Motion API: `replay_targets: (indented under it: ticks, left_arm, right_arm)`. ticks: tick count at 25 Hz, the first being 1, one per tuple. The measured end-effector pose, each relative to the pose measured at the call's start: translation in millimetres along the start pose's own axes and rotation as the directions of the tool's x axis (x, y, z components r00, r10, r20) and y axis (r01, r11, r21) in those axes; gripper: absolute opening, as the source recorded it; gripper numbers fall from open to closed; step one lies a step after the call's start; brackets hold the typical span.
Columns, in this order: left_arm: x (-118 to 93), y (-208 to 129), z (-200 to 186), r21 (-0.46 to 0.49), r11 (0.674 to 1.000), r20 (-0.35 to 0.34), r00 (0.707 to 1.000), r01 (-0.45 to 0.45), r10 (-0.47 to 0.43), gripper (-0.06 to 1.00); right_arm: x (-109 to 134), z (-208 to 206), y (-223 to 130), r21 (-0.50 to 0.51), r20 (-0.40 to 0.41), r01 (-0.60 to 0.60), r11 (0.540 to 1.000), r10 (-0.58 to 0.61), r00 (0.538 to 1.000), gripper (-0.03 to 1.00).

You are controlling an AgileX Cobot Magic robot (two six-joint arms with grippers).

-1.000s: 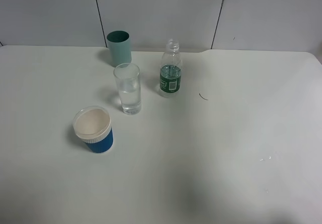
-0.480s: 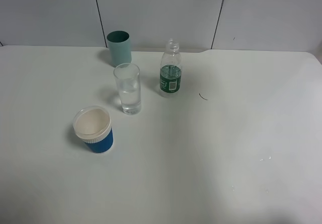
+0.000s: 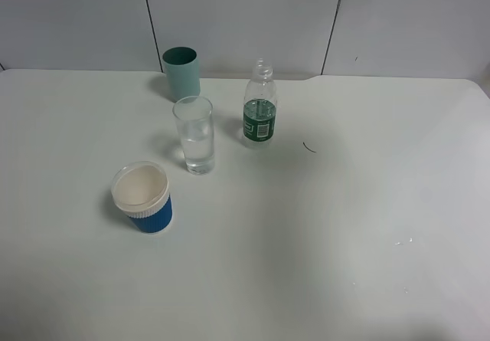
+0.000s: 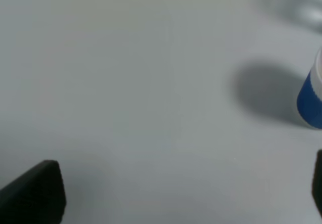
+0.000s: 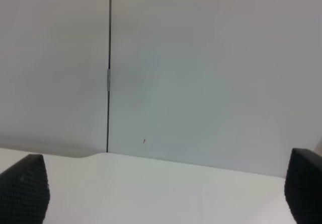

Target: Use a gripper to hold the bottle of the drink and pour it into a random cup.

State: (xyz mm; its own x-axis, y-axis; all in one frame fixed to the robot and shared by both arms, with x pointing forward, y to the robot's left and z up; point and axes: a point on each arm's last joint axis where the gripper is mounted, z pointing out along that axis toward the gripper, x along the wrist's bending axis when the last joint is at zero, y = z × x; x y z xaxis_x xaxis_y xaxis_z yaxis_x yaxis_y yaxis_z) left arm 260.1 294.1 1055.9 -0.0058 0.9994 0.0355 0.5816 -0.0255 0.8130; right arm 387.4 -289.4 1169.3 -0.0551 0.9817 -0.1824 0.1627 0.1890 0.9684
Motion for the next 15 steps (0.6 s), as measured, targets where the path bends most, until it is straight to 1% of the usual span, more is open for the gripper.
replay_targets:
  ticks: [9,12,15]
  left_arm:
    - [0.0,0.0,0.0,0.000,1.000,0.000,1.000,0.000,0.000,0.99]
    - [0.0,0.0,0.0,0.000,1.000,0.000,1.000,0.000,0.000,0.99]
    - [0.0,0.0,0.0,0.000,1.000,0.000,1.000,0.000,0.000,0.99]
  right_arm:
    - [2.4,-46.5,-31.0,-0.067,-0.008,-0.056,0.996,0.056,0.998,0.93]
    - [1.9,-58.9,-41.2,-0.030,-0.002,-0.067,0.997,0.067,0.998,0.93]
    - [1.0,-67.6,-51.2,0.049,0.010,-0.069,0.996,0.069,0.998,0.93]
